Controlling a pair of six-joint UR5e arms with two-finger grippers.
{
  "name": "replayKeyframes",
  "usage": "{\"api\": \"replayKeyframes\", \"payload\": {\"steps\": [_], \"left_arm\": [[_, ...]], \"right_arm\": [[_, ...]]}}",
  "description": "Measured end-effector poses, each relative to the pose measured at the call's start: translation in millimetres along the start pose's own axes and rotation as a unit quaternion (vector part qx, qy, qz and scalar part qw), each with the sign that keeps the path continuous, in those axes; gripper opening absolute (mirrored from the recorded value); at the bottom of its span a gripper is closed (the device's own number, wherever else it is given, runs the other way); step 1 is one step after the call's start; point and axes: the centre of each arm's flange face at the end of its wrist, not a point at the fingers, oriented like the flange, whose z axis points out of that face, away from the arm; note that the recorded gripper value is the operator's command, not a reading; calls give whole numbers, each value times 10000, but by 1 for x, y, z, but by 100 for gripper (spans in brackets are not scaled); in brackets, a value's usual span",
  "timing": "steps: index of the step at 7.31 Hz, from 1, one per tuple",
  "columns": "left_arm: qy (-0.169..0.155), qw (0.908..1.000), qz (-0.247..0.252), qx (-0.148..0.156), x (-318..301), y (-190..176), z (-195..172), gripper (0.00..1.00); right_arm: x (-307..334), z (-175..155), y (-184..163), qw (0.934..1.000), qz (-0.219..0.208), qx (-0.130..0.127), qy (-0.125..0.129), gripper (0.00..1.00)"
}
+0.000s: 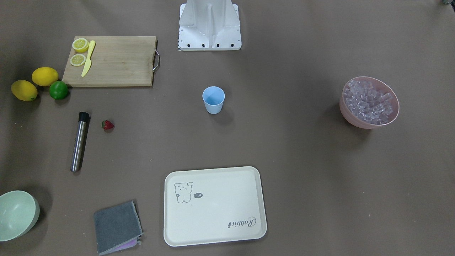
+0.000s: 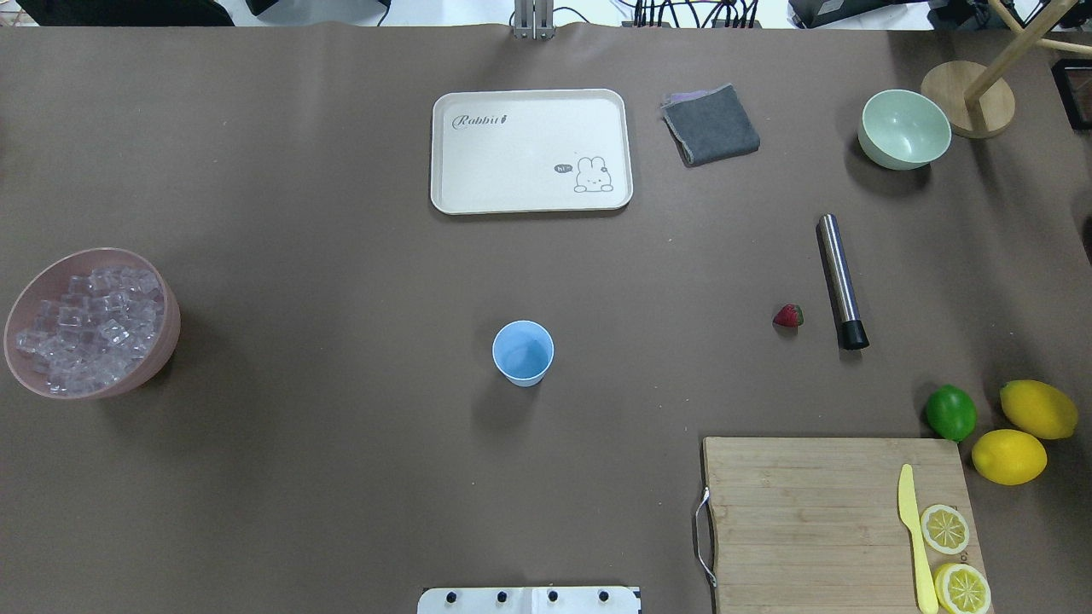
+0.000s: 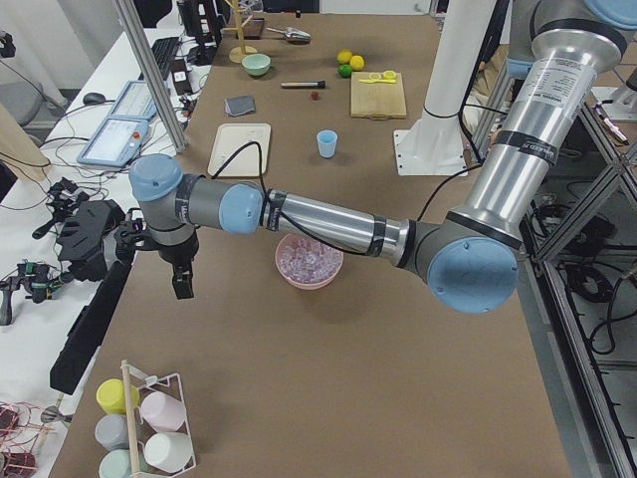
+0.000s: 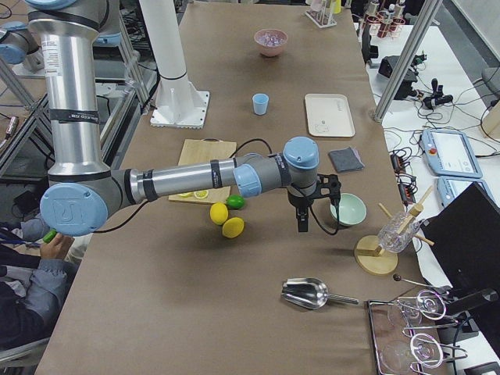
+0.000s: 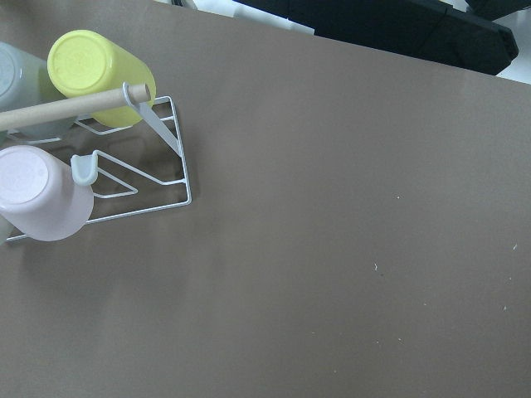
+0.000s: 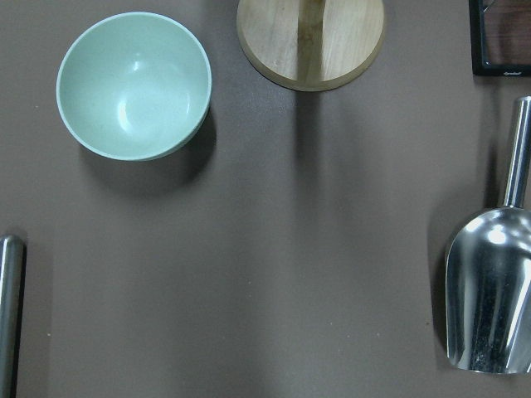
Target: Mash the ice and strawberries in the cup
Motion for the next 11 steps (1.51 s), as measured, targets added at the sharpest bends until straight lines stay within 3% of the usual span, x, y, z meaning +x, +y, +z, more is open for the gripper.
{"api": "replayKeyframes", "payload": {"steps": [4,7,11], "left_arm": [[38,9999,64,97,5,1,-10,98],[158,9971,596,453,14,8,-22,98],[127,9965,732,377,-2,13,-4,98]], "right_arm": [[-3,-3,-3,10000,-32,32,-9,100],[-2,-1,-3,10000,-66,28,-2,100],[-3,-2,-4,9998,-148,110,-4,100]]}}
